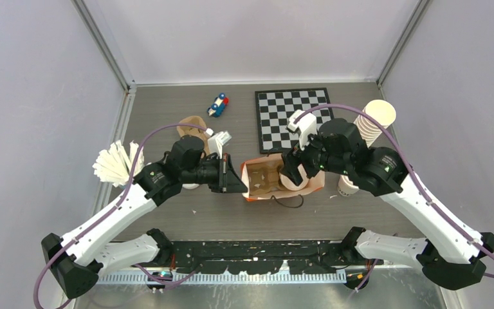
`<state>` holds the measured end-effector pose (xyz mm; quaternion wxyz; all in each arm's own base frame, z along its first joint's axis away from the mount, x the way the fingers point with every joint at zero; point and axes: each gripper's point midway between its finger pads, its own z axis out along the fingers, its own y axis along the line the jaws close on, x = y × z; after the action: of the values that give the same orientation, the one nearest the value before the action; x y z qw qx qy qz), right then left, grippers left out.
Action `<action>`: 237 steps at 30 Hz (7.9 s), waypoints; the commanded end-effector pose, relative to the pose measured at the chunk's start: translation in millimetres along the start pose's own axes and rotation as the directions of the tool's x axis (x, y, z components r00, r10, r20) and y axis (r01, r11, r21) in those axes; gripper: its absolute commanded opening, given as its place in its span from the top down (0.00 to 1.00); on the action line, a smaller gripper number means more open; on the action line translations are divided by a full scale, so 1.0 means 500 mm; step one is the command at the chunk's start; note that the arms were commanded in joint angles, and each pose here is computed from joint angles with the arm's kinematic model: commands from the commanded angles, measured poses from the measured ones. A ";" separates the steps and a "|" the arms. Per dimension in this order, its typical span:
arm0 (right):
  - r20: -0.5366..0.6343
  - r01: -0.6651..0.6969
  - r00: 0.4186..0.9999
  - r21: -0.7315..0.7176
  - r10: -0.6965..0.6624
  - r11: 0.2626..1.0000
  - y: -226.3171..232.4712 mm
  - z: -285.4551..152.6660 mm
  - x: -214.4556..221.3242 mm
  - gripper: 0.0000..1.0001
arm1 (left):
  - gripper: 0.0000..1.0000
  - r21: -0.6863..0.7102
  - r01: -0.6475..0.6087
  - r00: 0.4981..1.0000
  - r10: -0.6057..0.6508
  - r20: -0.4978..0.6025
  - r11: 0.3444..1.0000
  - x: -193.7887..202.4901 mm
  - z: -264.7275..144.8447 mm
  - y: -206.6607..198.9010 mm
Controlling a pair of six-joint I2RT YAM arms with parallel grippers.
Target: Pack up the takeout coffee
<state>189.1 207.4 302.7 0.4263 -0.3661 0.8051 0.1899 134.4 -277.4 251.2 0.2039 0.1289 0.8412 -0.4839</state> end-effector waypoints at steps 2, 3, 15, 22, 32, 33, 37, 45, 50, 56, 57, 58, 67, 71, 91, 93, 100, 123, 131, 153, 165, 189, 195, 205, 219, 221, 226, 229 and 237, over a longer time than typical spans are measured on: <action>0.149 -0.124 0.981 0.003 0.122 0.992 0.002 -0.038 -0.074 0.18 | 1.00 -0.010 -0.066 0.998 0.066 0.018 0.998 -0.016 -0.011 -0.011; 0.154 -0.137 0.979 0.001 0.135 0.991 0.003 -0.041 -0.076 0.17 | 1.00 -0.013 -0.067 0.998 0.068 0.016 0.998 -0.016 -0.010 -0.009; 0.130 -0.171 0.975 -0.080 0.180 0.982 0.035 -0.078 -0.078 0.11 | 1.00 -0.030 -0.059 0.998 0.060 0.023 0.998 -0.031 -0.003 -0.008; 0.050 -0.250 0.966 -0.088 0.255 0.964 0.047 -0.099 -0.054 0.13 | 1.00 -0.054 -0.060 0.997 0.063 0.042 0.997 -0.047 -0.001 -0.006; 0.292 -0.352 0.909 0.156 0.297 0.923 -0.060 -0.171 -0.150 0.07 | 1.00 -0.037 -0.104 0.994 0.105 0.020 0.994 -0.041 0.006 -0.002; 0.321 -0.380 0.897 0.208 0.304 0.901 -0.082 -0.181 -0.157 0.07 | 1.00 -0.032 -0.110 0.994 0.110 0.014 0.993 -0.039 0.007 -0.002; 0.409 -0.476 0.853 0.358 0.324 0.803 -0.148 -0.211 -0.163 0.04 | 1.00 -0.027 -0.134 0.991 0.134 0.000 0.991 -0.034 0.004 -0.002; 0.373 -0.497 0.866 0.577 0.332 0.648 -0.219 -0.211 -0.086 0.05 | 1.00 -0.045 -0.180 0.984 0.180 -0.013 0.983 -0.033 -0.009 0.000; 0.417 -0.554 0.832 0.656 0.365 0.514 -0.270 -0.205 0.008 0.05 | 1.00 -0.033 -0.188 0.982 0.187 -0.017 0.982 -0.030 -0.010 -0.004; 0.464 -0.627 0.773 0.663 0.433 0.409 -0.298 -0.181 0.090 0.05 | 1.00 -0.032 -0.198 0.980 0.197 -0.031 0.980 -0.024 -0.021 -0.006; 0.456 -0.624 0.772 0.676 0.443 0.393 -0.302 -0.177 0.105 0.05 | 1.00 -0.030 -0.199 0.980 0.198 -0.033 0.980 -0.023 -0.023 -0.007; 0.447 -0.621 0.771 0.685 0.453 0.381 -0.307 -0.174 0.118 0.04 | 1.00 -0.028 -0.199 0.980 0.198 -0.033 0.980 -0.024 -0.024 -0.009; 0.473 -0.654 0.701 0.725 0.533 0.217 -0.363 -0.125 0.274 0.04 | 1.00 0.028 -0.192 0.981 0.193 -0.036 0.981 -0.025 -0.032 -0.038; 0.534 -0.705 0.647 0.691 0.545 0.160 -0.381 -0.119 0.303 0.05 | 1.00 0.055 -0.197 0.979 0.199 -0.035 0.979 -0.018 -0.035 -0.043; 0.556 -0.704 0.628 0.705 0.544 0.092 -0.371 -0.107 0.400 0.05 | 1.00 0.063 -0.194 0.980 0.196 -0.030 0.979 0.009 -0.056 -0.038; 0.546 -0.695 0.629 0.714 0.554 0.086 -0.373 -0.102 0.403 0.05 | 1.00 0.062 -0.192 0.980 0.195 -0.037 0.979 0.011 -0.053 -0.035; 0.570 -0.711 0.597 0.702 0.564 0.043 -0.376 -0.089 0.418 0.05 | 1.00 0.073 -0.192 0.980 0.196 -0.039 0.979 0.005 -0.046 -0.039; 0.454 -0.666 0.623 0.735 0.637 0.128 -0.374 -0.036 0.424 0.19 | 1.00 0.058 -0.212 0.976 0.214 -0.031 0.976 0.000 -0.051 -0.039; 0.358 -0.691 0.638 0.657 0.681 0.301 -0.336 0.006 0.394 0.22 | 1.00 0.060 -0.215 0.976 0.217 -0.030 0.975 -0.003 -0.051 -0.041; 0.188 -0.539 0.772 0.700 0.607 0.468 -0.308 0.066 0.349 0.12 | 1.00 0.045 -0.224 0.974 0.225 -0.034 0.974 -0.001 -0.055 -0.037; 0.164 -0.516 0.793 0.693 0.586 0.504 -0.305 0.074 0.344 0.19 | 1.00 0.043 -0.224 0.974 0.225 -0.032 0.974 -0.005 -0.055 -0.039; 0.315 -0.446 0.890 0.456 0.329 0.770 -0.212 -0.209 0.041 0.22 | 1.00 0.080 -0.227 0.973 0.229 -0.016 0.971 -0.049 -0.034 -0.075; 0.353 -0.328 0.906 0.230 0.235 0.917 -0.133 -0.243 -0.073 0.23 | 1.00 0.103 -0.233 0.971 0.238 -0.034 0.967 -0.062 -0.014 -0.082; 0.377 -0.171 0.913 0.001 0.158 0.985 -0.041 -0.265 -0.121 0.22 | 1.00 0.157 -0.274 0.955 0.288 -0.070 0.949 -0.082 0.019 -0.096; 0.300 -0.077 0.951 -0.020 0.079 0.997 -0.045 -0.210 -0.094 0.21 | 1.00 0.260 -0.363 0.908 0.402 -0.119 0.895 -0.074 0.035 -0.106; 0.285 -0.059 0.957 -0.013 0.060 0.998 -0.048 -0.201 -0.081 0.21 | 1.00 0.275 -0.379 0.899 0.422 -0.118 0.884 -0.073 0.035 -0.108; 0.239 -0.033 0.970 -0.013 0.035 0.999 -0.056 -0.173 -0.061 0.21 | 0.99 0.280 -0.422 0.873 0.470 -0.130 0.862 -0.067 0.027 -0.094; 0.213 -0.022 0.977 -0.019 0.025 1.000 -0.059 -0.158 -0.049 0.21 | 0.99 0.269 -0.432 0.868 0.478 -0.136 0.861 -0.066 0.027 -0.086; 0.168 -0.029 0.985 -0.060 0.039 0.998 -0.040 -0.135 -0.015 0.21 | 0.91 0.179 -0.374 0.909 0.398 -0.122 0.910 -0.087 0.023 -0.060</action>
<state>173.7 150.2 345.7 0.4742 -0.3357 0.7777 0.2401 153.8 -305.9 273.4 0.1931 0.3619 0.7738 -0.4827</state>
